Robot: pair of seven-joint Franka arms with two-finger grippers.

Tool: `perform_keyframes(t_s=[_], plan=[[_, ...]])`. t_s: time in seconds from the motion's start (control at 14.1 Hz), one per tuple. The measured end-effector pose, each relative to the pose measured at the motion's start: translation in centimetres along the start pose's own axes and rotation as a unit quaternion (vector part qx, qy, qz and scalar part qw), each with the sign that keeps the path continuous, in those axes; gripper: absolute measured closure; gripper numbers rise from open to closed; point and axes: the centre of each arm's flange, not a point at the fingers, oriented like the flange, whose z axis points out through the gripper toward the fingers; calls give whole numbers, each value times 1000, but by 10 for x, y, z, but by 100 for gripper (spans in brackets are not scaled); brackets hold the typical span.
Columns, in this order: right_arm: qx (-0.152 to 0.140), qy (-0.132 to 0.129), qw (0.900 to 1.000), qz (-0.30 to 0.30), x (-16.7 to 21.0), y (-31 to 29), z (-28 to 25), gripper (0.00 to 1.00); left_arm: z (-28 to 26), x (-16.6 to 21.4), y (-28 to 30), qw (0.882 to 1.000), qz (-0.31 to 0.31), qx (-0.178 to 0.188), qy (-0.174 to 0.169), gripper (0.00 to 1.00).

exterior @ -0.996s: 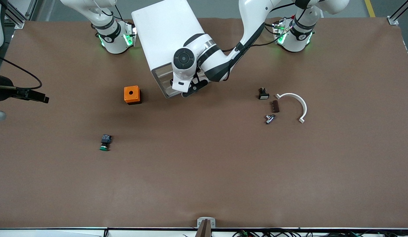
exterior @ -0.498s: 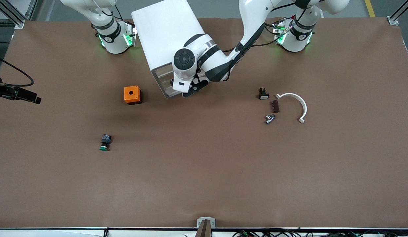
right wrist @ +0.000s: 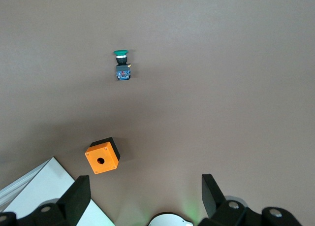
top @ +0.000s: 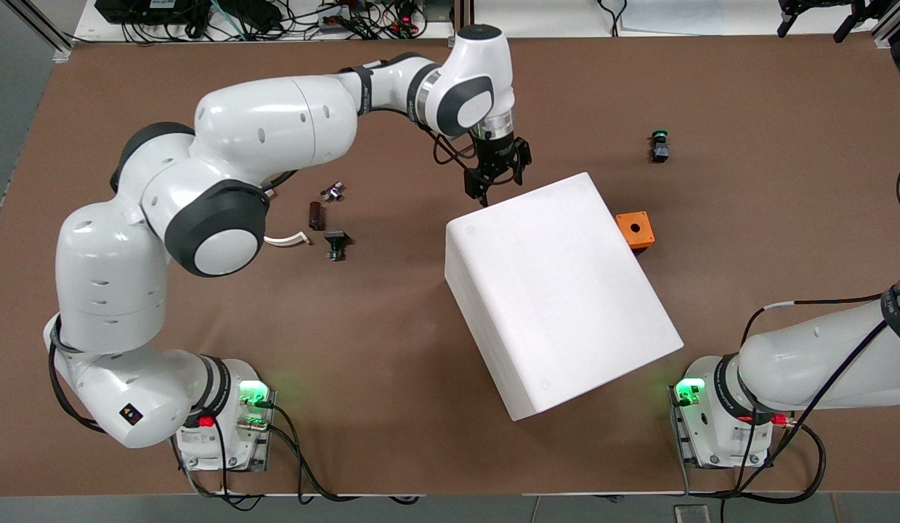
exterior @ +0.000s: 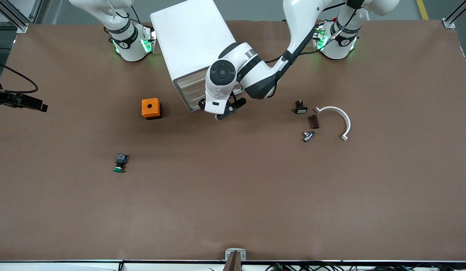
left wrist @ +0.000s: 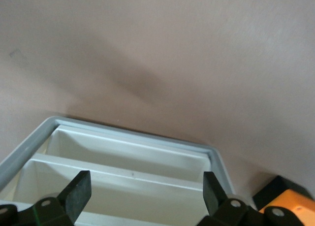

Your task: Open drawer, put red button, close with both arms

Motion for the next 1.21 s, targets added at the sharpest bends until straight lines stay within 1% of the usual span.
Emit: perform_keyframes(t_s=[0.14,0.28,0.36,0.5,0.64,0.78,1.07,1.21], plan=[[2,6,1000,6,-6,7,-8,0,-18,18,1,1000,0,-14,1,0],[5,17,1000,14,-15,18,-21,0,-48,39,-2,999,25,-31,7,0],[7,19,1000,18,-21,24,-27,0,-67,49,-8,998,48,-27,13,0],[9,14,1000,21,-31,30,-34,0,-117,73,-29,995,95,-15,23,0],[9,13,1000,15,-36,25,-37,0,-173,101,-57,991,130,-10,34,0],[8,16,1000,4,-39,13,-40,0,-215,133,-87,987,157,-7,37,0],[6,26,999,-18,-52,-9,-53,0,-271,190,-149,976,210,25,46,0],[6,27,999,-25,-60,-16,-55,0,-299,212,-181,972,225,30,50,0]])
